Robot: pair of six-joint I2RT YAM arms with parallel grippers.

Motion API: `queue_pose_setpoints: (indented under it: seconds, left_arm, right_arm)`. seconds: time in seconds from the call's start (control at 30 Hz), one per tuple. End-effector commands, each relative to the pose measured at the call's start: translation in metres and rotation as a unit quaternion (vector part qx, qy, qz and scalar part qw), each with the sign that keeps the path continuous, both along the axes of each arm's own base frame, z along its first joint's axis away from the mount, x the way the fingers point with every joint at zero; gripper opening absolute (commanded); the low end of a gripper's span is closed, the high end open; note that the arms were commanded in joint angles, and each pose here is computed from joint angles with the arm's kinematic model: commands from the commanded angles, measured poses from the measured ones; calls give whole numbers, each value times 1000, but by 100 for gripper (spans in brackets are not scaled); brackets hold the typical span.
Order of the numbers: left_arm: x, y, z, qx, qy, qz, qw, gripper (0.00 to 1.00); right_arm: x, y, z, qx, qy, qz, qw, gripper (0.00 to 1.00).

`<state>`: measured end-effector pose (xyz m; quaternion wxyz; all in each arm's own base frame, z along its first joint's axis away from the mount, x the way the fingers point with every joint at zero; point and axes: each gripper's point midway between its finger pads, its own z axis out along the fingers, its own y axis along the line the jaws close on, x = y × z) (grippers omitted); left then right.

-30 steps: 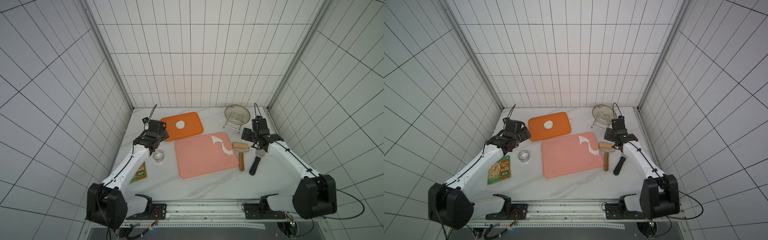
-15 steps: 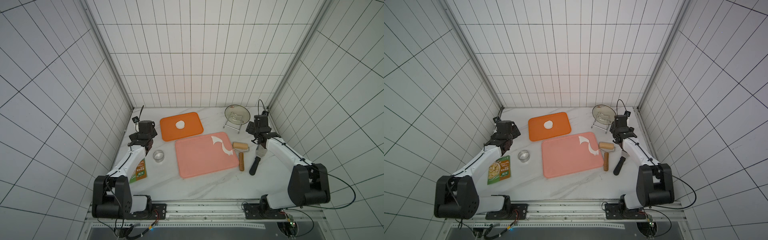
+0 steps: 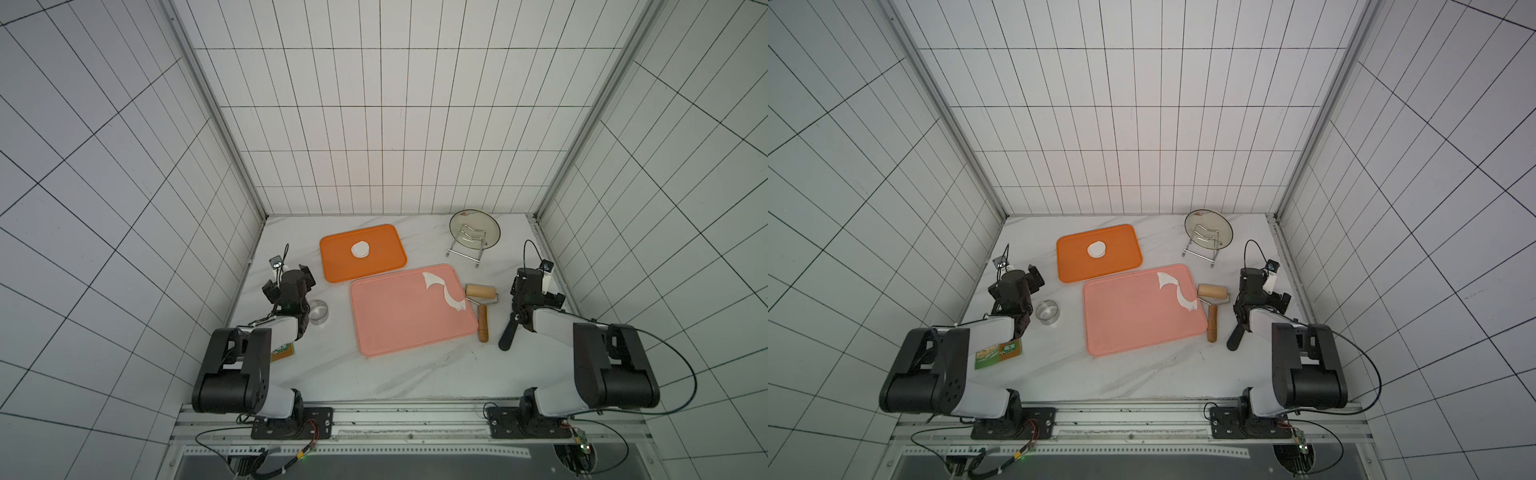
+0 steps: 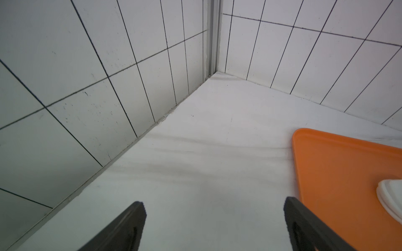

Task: Roll out the dumpling wrappers from the dough
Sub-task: Reset both arms

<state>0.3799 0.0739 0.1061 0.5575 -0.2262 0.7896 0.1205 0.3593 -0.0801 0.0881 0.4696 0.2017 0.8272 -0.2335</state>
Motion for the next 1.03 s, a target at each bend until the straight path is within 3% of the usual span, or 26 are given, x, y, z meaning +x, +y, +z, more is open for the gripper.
queue_pose_setpoints:
  seconds: [0.0,0.1,0.17,0.23,0.4,0.47,1.0]
  left_arm:
    - [14,-14,22,5,-61,-52,997,99]
    - [18,-19,16,18,-82,-72,994,98]
    - [29,-32,11,21,-52,-111,992,99]
    - [30,-34,8,10,-29,-116,993,98]
    - [31,-34,8,12,-30,-114,993,99]
    - [31,-33,8,14,-34,-115,993,99]
    - [30,-33,9,13,-34,-114,993,99]
  right_arm:
    - [22,14,28,14,-90,60,994,99]
    - [30,29,23,35,-93,124,987,99]
    - [27,39,8,49,-98,170,979,99]
    - [26,37,18,46,-144,174,973,100]
    - [31,31,9,56,-91,153,982,100]
    - [33,33,12,41,-110,157,981,100]
    - [34,35,10,44,-94,160,982,100]
